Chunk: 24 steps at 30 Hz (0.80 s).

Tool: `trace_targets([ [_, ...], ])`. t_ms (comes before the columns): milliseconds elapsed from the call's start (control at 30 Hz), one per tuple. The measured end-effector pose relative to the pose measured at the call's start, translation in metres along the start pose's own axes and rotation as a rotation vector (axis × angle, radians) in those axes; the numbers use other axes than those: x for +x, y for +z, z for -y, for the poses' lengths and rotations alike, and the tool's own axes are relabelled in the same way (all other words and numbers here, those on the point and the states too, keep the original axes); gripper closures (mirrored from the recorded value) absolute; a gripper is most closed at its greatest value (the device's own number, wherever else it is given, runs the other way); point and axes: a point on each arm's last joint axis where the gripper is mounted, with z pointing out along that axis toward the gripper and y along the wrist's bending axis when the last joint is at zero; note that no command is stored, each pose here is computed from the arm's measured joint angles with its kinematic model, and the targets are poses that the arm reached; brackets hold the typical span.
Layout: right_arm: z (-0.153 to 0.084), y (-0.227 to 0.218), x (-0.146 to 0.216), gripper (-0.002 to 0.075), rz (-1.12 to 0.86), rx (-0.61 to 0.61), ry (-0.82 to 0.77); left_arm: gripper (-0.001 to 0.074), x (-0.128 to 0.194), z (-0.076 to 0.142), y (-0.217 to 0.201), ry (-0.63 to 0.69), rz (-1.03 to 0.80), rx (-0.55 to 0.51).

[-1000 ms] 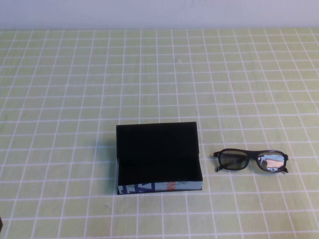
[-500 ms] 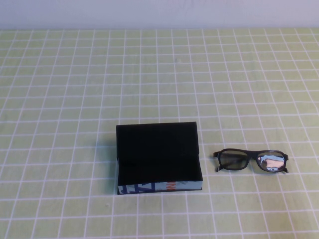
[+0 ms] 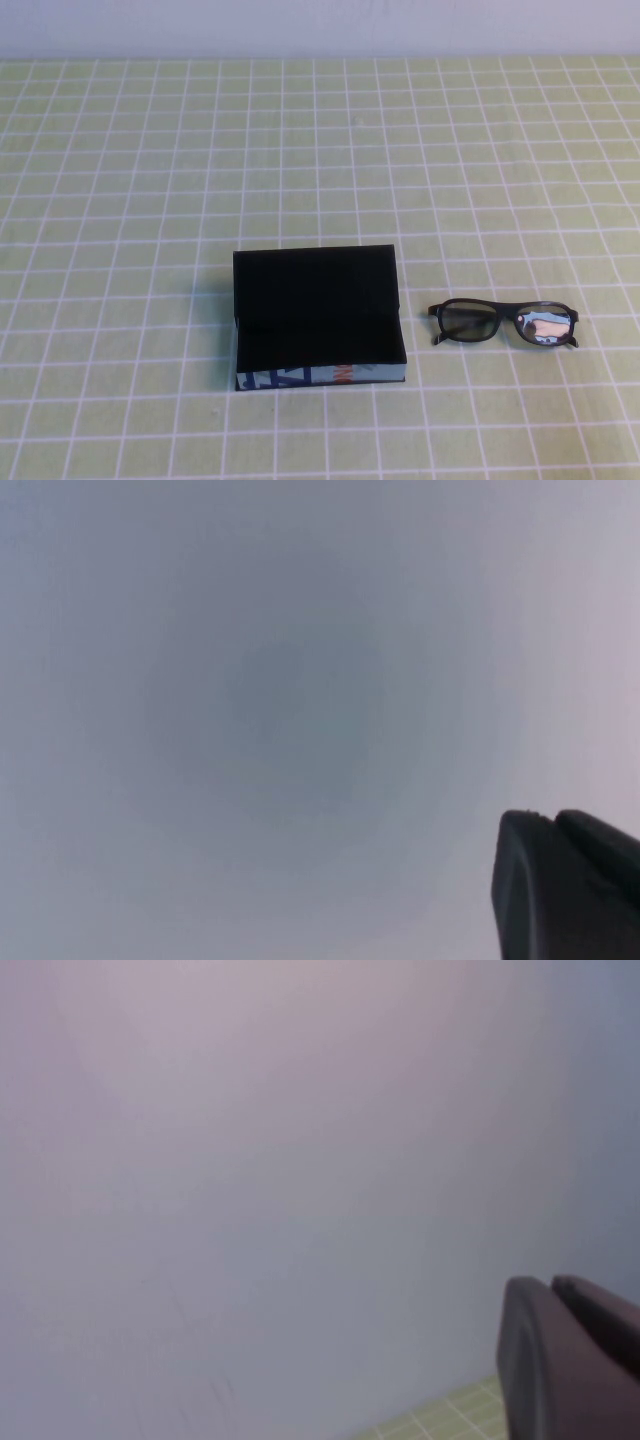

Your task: Return glasses to glasses case

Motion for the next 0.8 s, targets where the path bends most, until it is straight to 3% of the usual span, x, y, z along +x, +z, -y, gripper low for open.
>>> trace_targets([
  [167, 0.001, 0.000, -0.005, 0.0743, 0.054, 0.008, 0.001, 0.0738, -0.010, 0.001, -0.001, -0.005, 0.115, 0.014],
  [367, 0.000, -0.003, -0.034, 0.0743, 0.308, 0.024, 0.067, 0.0738, -0.029, 0.004, -0.002, -0.087, 0.282, 0.048],
  [600, -0.046, -0.007, -0.114, 0.0743, 0.484, -0.194, 0.057, 0.0738, -0.109, 0.024, 0.010, -0.123, 0.424, 0.106],
  [800, -0.084, -0.007, -0.177, 0.0743, 0.461, -0.314, 0.005, 0.0738, -0.164, 0.044, 0.036, -0.012, 0.412, 0.149],
])
